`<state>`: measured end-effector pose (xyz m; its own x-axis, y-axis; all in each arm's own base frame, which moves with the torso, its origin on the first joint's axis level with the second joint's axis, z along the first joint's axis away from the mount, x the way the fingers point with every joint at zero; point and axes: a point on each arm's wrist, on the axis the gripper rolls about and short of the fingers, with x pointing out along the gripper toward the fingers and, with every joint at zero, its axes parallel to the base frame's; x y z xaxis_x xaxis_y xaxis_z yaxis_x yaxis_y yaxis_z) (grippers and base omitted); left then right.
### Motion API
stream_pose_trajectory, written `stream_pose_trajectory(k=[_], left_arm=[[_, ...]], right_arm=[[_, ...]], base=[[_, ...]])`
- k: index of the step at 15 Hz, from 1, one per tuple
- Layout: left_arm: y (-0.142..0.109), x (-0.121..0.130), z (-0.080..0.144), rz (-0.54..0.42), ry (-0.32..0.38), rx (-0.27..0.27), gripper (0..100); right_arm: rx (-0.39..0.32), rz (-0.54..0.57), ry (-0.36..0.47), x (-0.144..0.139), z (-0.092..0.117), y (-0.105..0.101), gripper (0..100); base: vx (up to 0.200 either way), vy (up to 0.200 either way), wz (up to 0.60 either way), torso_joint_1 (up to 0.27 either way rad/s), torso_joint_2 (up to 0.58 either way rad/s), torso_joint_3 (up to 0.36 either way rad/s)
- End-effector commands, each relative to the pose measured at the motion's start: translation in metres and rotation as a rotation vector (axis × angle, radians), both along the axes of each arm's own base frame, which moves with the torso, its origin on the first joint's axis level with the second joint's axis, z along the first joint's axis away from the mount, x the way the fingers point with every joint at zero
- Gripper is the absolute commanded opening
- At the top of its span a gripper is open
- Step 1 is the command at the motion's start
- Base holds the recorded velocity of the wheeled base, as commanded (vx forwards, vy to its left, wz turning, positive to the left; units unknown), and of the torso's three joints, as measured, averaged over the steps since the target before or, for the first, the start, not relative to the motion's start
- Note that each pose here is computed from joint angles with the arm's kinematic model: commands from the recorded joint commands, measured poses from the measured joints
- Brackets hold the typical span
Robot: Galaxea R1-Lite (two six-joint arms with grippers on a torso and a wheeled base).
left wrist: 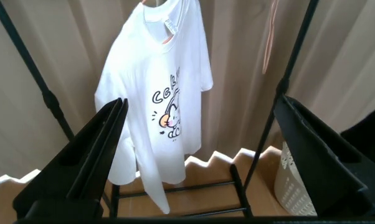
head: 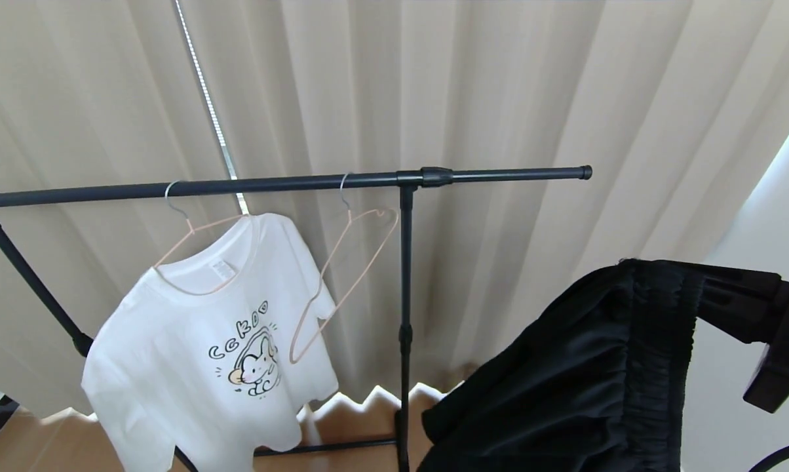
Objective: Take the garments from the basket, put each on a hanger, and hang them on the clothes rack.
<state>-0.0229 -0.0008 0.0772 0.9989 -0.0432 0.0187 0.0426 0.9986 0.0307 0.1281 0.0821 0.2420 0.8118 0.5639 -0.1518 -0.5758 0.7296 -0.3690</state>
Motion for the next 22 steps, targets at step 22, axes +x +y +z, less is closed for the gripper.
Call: stream_pose_trajectory(k=[22], left_arm=[[0.0000, 0.0001, 0.0001, 0.000, 0.000, 0.001, 100]], right_arm=[[-0.007, 0.000, 0.006, 0.0022, -0.0029, 0.0003, 0]], base=[[-0.064, 0.082, 0.00, 0.001, 0.00, 0.002]])
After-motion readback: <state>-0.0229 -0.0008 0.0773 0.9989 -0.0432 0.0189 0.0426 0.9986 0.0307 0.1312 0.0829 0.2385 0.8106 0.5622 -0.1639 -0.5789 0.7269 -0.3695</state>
